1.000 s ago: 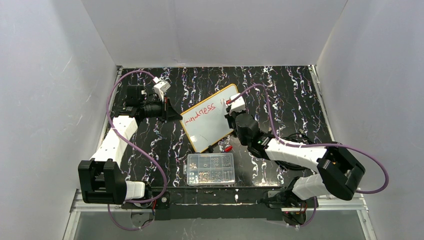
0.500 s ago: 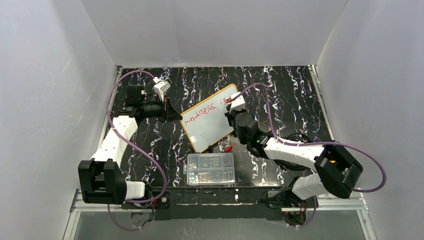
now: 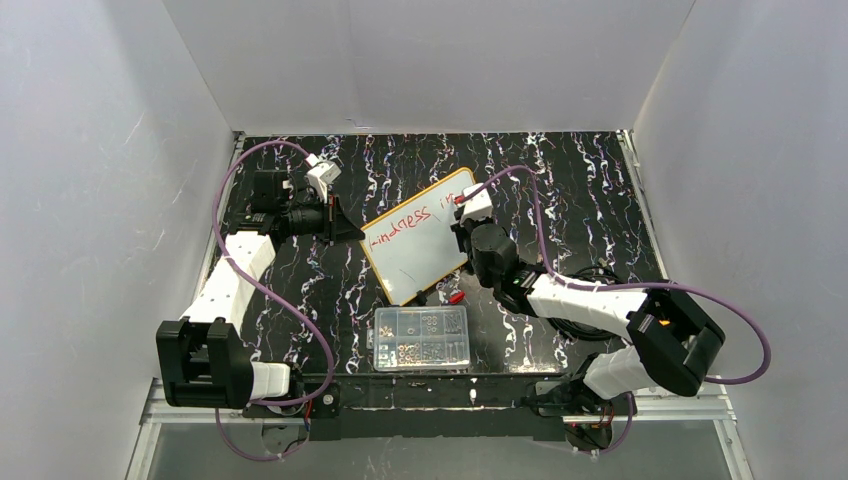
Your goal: Write a sentence on the whiteboard
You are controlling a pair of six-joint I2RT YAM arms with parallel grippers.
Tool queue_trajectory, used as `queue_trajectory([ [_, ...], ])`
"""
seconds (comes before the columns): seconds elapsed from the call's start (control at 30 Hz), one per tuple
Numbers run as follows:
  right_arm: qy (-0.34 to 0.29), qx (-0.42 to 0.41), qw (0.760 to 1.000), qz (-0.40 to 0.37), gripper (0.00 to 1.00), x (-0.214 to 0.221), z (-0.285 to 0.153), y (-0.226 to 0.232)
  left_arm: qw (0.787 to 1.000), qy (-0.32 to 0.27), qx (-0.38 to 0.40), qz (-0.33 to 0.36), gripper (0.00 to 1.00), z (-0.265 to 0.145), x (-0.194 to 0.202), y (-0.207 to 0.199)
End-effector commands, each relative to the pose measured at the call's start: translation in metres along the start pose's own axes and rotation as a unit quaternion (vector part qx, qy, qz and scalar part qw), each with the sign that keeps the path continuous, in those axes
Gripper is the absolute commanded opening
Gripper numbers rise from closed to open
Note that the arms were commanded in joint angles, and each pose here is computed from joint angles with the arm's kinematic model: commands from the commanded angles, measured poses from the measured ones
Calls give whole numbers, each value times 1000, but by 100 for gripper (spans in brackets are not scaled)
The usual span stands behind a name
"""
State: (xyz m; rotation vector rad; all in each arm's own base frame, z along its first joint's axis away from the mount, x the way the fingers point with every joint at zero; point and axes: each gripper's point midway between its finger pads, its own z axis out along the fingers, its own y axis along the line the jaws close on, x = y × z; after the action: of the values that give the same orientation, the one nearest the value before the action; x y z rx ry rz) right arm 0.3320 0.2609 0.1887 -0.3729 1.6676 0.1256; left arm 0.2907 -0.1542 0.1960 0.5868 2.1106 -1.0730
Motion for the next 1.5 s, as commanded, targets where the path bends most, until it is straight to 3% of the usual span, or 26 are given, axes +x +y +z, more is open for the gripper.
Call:
queue_trajectory([
  [0.0, 3, 4, 1000, 16, 1, 3, -1, -2, 999, -15, 19, 22, 0, -6, -8, -16],
  [0.63, 5, 4, 1000, 29, 1, 1, -8, -5, 999, -16, 16, 22, 0, -6, -9, -16],
  [1.0, -32, -33, 997, 61, 1, -46, -41, -12, 1000, -21, 7, 21, 0, -7, -11, -14],
  [1.3, -31, -155, 982, 107, 1, -45, -72, 43, 999, -28, 14, 13, 0, -6, -12, -17],
  [1.47, -34, -196, 975, 96, 1, -44, -89, 86, 999, -27, 13, 11, 0, -5, -12, -16],
])
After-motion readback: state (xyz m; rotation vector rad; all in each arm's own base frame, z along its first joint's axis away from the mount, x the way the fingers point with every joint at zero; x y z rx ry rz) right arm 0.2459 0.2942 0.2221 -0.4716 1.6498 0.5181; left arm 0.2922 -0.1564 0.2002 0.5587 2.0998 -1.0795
